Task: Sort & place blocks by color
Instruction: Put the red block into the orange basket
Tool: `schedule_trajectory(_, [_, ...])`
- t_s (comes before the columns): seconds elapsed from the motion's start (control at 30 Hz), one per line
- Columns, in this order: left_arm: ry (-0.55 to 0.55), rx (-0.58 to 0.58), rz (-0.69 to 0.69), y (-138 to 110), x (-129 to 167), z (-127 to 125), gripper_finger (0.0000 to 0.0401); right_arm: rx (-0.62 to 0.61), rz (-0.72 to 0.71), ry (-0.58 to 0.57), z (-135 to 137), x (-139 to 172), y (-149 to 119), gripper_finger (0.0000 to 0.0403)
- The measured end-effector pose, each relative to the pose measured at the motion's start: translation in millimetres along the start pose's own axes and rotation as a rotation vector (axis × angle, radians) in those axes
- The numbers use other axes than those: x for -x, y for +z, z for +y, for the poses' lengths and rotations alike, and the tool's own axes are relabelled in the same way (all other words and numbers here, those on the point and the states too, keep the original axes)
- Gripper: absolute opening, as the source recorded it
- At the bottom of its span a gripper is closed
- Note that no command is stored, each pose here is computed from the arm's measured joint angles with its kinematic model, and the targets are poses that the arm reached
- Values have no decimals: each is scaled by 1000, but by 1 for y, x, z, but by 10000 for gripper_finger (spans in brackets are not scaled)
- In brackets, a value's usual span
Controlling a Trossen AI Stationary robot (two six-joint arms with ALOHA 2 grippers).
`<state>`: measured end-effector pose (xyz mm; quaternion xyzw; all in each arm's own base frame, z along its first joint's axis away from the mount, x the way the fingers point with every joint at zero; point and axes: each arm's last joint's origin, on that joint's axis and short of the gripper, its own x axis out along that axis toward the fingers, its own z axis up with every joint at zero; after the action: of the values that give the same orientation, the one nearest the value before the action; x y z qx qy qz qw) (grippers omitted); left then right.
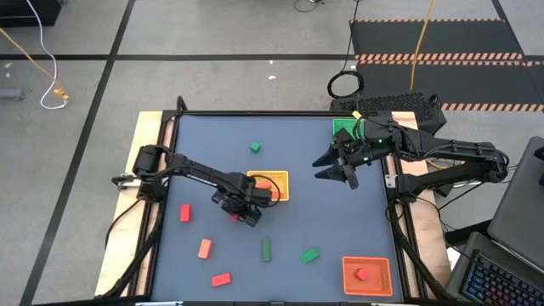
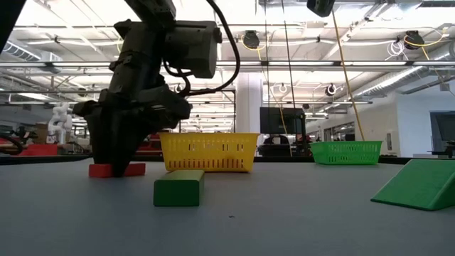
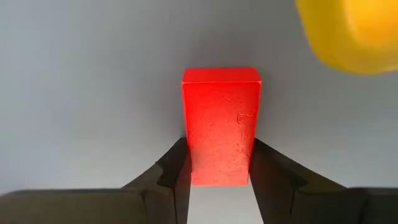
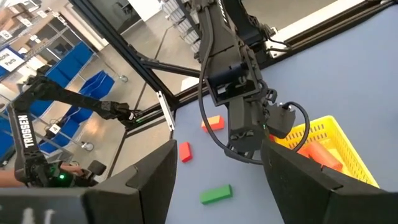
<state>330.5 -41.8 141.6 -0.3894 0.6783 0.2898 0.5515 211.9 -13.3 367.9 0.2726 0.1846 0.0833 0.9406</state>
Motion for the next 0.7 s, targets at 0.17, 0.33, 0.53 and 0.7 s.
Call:
schedule_trajectory(0.17, [-46,13,15,-5,12,0,128,35,0,1,0,0,0,228])
schedule_trajectory(0.33, [-182,70,-21,-20,53,6,128,58,1,1,1,2,0,228])
schedule_trajectory(0.53, [-523,166,-315,-48,124,14,128,54,26,-7,-1,1,-3,228])
schedule_trajectory(0.7, [-887,256,-649,-66,181,19,128,127,-34,29,3,1,3,228])
